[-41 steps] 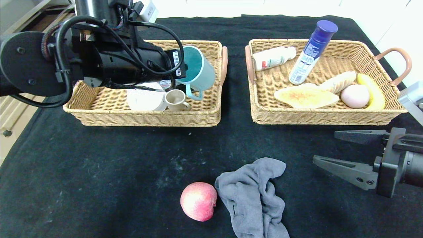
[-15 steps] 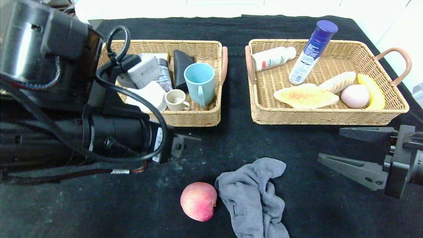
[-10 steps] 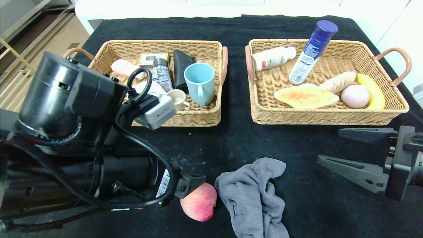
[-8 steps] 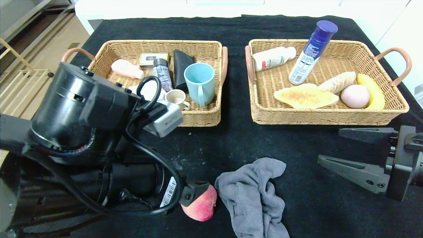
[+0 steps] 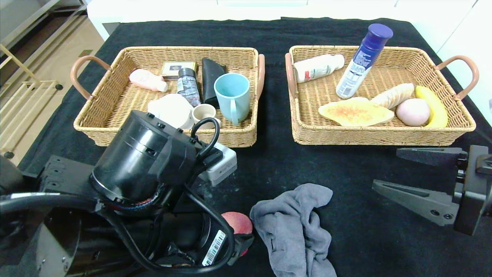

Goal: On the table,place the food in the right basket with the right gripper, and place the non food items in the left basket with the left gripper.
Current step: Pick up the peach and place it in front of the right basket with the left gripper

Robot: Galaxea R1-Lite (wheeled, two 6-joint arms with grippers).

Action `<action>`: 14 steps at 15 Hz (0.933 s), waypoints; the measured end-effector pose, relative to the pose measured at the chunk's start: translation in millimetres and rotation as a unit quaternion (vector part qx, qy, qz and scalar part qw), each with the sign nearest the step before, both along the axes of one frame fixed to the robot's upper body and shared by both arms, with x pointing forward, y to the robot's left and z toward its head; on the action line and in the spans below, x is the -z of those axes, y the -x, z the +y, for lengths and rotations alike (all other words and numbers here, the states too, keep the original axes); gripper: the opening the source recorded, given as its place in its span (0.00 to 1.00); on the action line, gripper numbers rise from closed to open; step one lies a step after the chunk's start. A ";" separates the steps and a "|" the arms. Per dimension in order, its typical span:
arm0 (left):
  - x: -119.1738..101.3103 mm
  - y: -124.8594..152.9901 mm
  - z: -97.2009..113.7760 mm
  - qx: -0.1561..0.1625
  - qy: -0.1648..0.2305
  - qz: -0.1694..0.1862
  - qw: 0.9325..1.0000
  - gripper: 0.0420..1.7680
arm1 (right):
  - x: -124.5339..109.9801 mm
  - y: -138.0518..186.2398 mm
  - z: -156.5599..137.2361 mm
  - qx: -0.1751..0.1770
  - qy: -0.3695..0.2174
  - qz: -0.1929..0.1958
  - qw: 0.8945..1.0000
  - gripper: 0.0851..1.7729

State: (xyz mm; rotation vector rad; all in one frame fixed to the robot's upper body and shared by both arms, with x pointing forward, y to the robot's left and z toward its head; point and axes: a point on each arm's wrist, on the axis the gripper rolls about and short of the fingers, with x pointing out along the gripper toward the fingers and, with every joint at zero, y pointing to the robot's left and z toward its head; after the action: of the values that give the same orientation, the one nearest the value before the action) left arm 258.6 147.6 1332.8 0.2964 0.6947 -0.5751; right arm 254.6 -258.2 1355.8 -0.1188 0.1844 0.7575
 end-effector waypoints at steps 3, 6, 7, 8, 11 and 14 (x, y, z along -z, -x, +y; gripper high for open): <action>6.2 -2.6 -4.2 0.002 -0.009 0.008 1.000 0.96 | 0.1 0.0 0.0 -0.001 0.000 0.001 1.000 0.96; 11.1 -2.2 -7.6 0.008 -0.015 0.015 1.000 0.96 | 0.3 -0.1 0.1 -0.001 0.000 0.001 1.000 0.96; 12.9 -2.4 -8.4 0.008 -0.018 0.017 1.000 0.96 | 0.7 -0.1 0.2 -0.001 0.000 0.002 1.000 0.96; 15.0 -2.8 -9.0 0.008 -0.021 0.019 1.000 0.96 | 1.0 -0.3 0.3 -0.001 0.001 0.002 1.000 0.96; 24.0 -4.1 -10.5 0.006 -0.034 0.029 0.999 0.97 | 1.2 -0.4 0.3 -0.002 0.001 0.003 1.000 0.96; 27.1 -7.1 -13.5 0.005 -0.030 0.027 0.999 0.97 | 1.5 -0.7 0.6 -0.002 0.001 0.003 1.000 0.96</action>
State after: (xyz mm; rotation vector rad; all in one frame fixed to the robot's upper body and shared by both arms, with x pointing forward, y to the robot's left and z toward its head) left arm 265.7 134.1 1305.7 0.3417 0.7641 -0.5747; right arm 255.3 -257.5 1354.3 -0.1182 0.1911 0.7623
